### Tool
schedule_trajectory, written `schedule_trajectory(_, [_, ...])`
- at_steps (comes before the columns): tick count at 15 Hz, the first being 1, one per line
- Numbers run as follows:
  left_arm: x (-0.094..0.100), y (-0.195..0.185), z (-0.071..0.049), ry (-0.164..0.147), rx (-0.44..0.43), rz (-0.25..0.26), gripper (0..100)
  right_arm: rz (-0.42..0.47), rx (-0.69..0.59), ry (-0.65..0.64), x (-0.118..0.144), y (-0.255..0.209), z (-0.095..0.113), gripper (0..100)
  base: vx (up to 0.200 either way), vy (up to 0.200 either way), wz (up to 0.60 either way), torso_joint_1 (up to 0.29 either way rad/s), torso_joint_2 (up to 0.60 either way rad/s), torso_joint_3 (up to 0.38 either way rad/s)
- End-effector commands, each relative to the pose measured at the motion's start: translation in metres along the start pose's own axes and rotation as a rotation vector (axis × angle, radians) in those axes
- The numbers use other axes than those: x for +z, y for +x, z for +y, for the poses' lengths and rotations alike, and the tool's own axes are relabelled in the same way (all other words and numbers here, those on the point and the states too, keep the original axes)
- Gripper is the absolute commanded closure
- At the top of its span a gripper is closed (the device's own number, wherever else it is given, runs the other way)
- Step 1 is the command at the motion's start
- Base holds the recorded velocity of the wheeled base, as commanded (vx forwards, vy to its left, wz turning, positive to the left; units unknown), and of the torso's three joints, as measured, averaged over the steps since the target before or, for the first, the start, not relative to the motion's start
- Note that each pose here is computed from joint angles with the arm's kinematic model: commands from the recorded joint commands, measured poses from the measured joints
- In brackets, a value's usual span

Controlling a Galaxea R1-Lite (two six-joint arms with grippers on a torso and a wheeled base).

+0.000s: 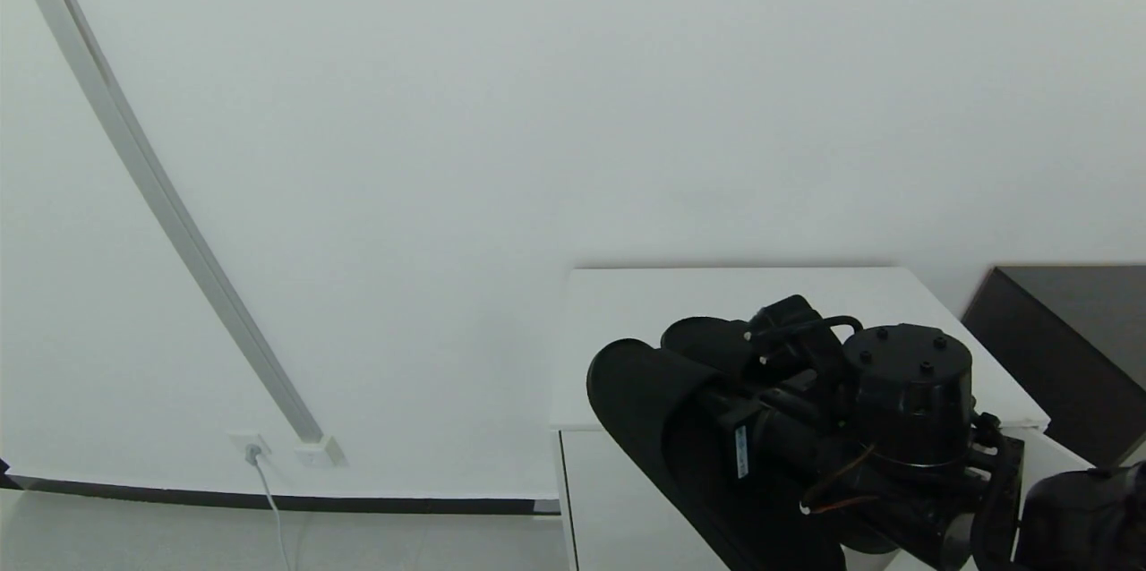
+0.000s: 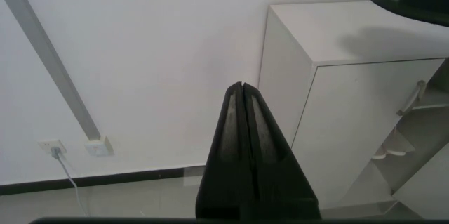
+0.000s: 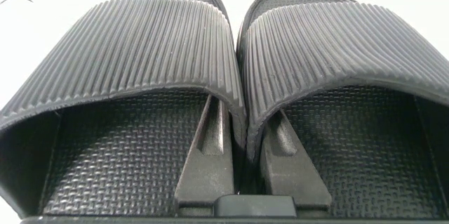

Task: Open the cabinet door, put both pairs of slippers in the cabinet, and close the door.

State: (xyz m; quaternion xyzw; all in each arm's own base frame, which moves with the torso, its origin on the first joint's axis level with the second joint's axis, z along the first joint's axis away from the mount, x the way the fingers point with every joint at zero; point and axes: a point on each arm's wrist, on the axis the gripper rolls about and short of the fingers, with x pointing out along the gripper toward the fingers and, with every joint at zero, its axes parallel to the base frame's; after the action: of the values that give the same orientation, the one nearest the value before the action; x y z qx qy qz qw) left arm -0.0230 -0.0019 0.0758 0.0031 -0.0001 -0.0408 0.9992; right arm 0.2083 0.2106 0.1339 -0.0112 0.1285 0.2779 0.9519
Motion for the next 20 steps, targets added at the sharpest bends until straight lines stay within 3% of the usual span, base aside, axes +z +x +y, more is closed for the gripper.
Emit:
schedule_trajectory(1, [0.0000,0.0000,0.0000,0.000,0.000,0.000,100,0.002,0.003,-0.007,-0.0010,-0.0005,0.0009,100,0.000,0.000,0.00,0.000,0.00,0.000])
schedule_trajectory(10, [0.0000,0.0000,0.0000,0.000,0.000,0.000,100,0.013,0.014,-0.012,-0.0039,0.0001,0.0045,100,-0.200,0.000,0.00,0.002,0.00,0.005])
schedule_trajectory(20, [0.0000,0.0001,0.0000,0.000,0.000,0.002,100,0.022,0.020,-0.023,-0.0070,0.0020,0.0070,100,0.000,0.000,0.00,0.000,0.00,0.000])
